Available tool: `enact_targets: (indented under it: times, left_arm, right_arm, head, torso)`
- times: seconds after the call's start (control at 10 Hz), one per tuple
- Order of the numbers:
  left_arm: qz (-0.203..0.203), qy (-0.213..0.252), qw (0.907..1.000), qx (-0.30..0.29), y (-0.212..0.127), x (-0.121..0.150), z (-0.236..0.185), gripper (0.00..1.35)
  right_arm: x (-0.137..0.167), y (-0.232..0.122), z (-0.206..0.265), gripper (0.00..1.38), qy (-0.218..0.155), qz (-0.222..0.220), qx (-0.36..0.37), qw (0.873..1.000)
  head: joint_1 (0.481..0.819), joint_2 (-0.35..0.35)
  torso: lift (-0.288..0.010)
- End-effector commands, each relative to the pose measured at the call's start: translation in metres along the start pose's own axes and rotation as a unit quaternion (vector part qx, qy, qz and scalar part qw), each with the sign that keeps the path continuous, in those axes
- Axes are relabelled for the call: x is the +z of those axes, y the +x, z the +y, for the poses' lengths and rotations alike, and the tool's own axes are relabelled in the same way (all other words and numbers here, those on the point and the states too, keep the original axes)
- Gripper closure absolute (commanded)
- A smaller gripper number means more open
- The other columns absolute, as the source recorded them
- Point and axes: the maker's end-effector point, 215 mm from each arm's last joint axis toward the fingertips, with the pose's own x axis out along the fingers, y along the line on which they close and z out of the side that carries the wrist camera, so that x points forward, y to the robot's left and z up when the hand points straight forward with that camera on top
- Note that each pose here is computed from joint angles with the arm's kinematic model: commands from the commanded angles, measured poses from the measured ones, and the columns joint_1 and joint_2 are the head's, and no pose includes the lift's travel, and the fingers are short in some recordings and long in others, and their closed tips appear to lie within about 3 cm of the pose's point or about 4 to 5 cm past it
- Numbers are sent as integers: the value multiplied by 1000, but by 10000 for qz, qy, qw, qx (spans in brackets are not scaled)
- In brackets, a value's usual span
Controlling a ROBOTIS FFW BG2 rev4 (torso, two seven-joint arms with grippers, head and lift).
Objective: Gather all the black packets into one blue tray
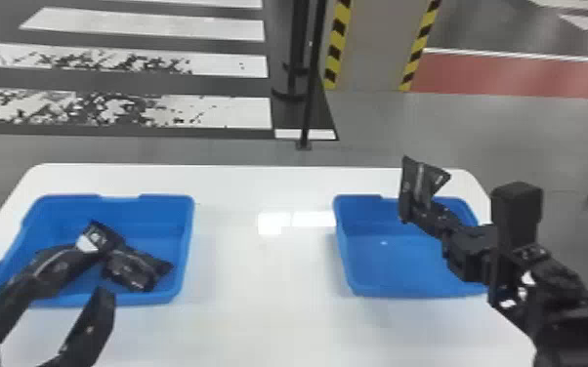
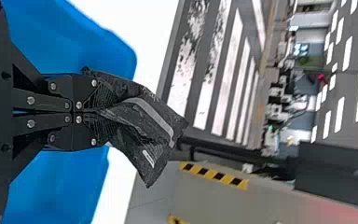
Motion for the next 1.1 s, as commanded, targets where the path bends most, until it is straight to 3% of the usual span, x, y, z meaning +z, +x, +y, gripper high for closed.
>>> enact_targets:
  times: [0.0, 0.4, 0.7, 0.9, 1.0]
  left_arm:
    - [-22, -144, 9999, -63, 5, 0, -5, 176]
    - [81, -491, 9982, -322, 25, -8, -21, 176]
    - [218, -947, 9930, -675, 54, -24, -41, 176]
    - [267, -1486, 9833, -1011, 77, -37, -69, 176]
    - [356, -2003, 9715, -1215, 87, -52, -90, 180]
  right_arm:
    - [18, -6, 40, 1280, -384, -518, 387, 9972]
    - [10, -22, 94, 1280, -1185, -768, 1081, 9840]
    - [-8, -12, 142, 1280, -2228, -716, 1901, 9535]
    - [0, -16, 150, 1280, -2617, -840, 2020, 9400]
    - [5, -20, 153, 1280, -2724, -911, 2078, 9350]
  head:
    - [695, -74]
    - [695, 8]
    - [695, 32]
    - [695, 27]
    - [695, 9]
  torso:
    - [-110]
    - [-110]
    - [-110]
    - [-110]
    - [-110]
